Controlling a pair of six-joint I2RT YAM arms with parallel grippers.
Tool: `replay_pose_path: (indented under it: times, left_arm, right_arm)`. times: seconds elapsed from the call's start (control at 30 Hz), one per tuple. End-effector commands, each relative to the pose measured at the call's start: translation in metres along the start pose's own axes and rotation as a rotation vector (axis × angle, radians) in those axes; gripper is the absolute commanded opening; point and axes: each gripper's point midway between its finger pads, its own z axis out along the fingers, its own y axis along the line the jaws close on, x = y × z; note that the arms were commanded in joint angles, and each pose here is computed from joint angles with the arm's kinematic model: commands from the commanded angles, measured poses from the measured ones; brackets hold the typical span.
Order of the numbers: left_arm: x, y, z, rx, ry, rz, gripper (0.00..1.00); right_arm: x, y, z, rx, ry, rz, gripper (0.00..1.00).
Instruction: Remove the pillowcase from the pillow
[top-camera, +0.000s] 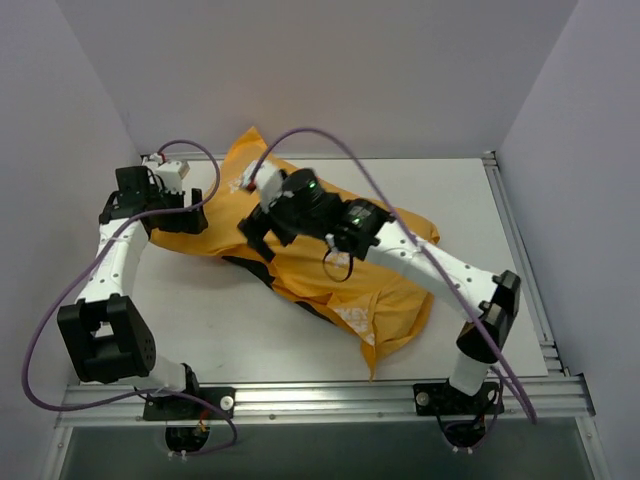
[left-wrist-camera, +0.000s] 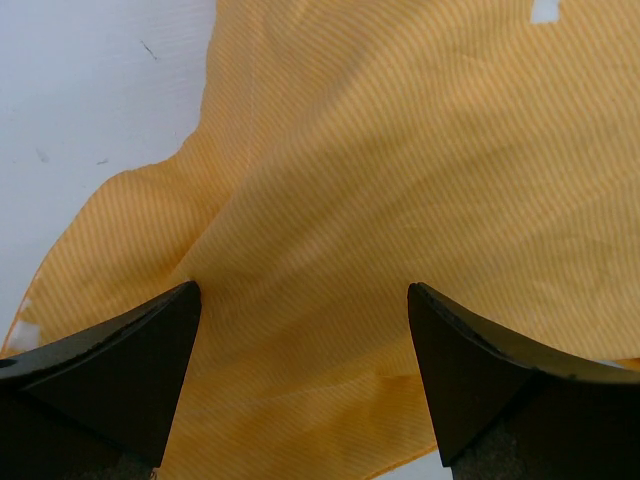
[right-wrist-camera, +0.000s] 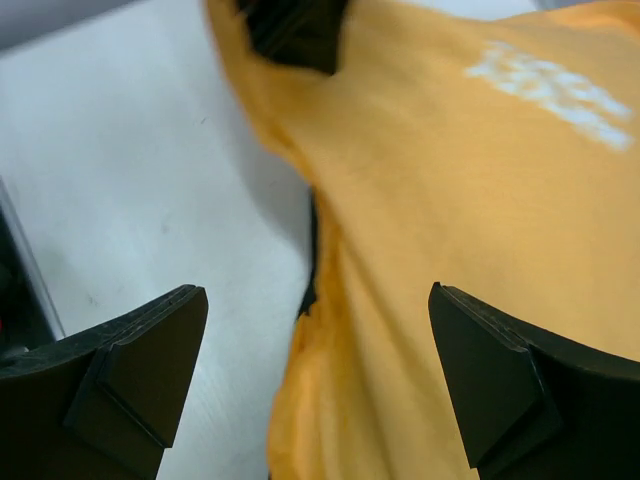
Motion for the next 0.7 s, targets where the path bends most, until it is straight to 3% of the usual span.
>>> replay_pose_path:
  times: [0.0, 0.03, 0.1, 0.17, 0.2, 0.27, 0.3, 0.47, 0.6, 0.67]
  left_arm:
    - [-0.009, -0.005, 0.012, -0.036, -0.003, 0.109, 0.94]
    - [-0.009, -0.007, 0.019, -0.053, -0.002, 0.133, 0.94]
    - [-0.009, -0.003, 0.031, -0.068, 0.008, 0.139, 0.99]
    - [-0.016, 0.003, 0.036, -0.093, -0.004, 0.128, 0.7]
    - [-0.012, 0.009, 0.044, -0.104, 0.017, 0.122, 0.41]
    - [-0.012, 0.024, 0.051, -0.148, 0.033, 0.108, 0.11]
    - [-0.011, 0.031, 0.052, -0.17, 0.038, 0.103, 0.02]
    - [-0.003, 0.084, 0.044, -0.291, 0.018, 0.033, 0.02]
    - [0.016, 0.148, 0.022, -0.422, 0.028, -0.065, 0.02]
    - [0.023, 0.159, 0.016, -0.426, 0.031, -0.103, 0.02]
  right_arm:
    - [0.022, -0.087, -0.033, 0.178, -0.02, 0.331, 1.0]
    - [0.03, -0.11, -0.049, 0.267, -0.033, 0.405, 1.0]
    - [0.086, -0.155, -0.066, 0.405, 0.04, 0.528, 1.0]
    - [0.108, -0.177, -0.092, 0.492, 0.032, 0.622, 1.0]
    - [0.144, -0.197, -0.105, 0.566, 0.074, 0.679, 1.0]
    - [0.161, -0.211, -0.132, 0.631, 0.065, 0.728, 1.0]
    - [0.189, -0.223, -0.145, 0.686, 0.097, 0.777, 1.0]
    - [0.232, -0.239, -0.184, 0.767, 0.119, 0.876, 1.0]
    - [0.245, -0.222, -0.176, 0.693, 0.135, 0.909, 1.0]
    - [0.253, -0.209, -0.163, 0.628, 0.136, 0.94, 1.0]
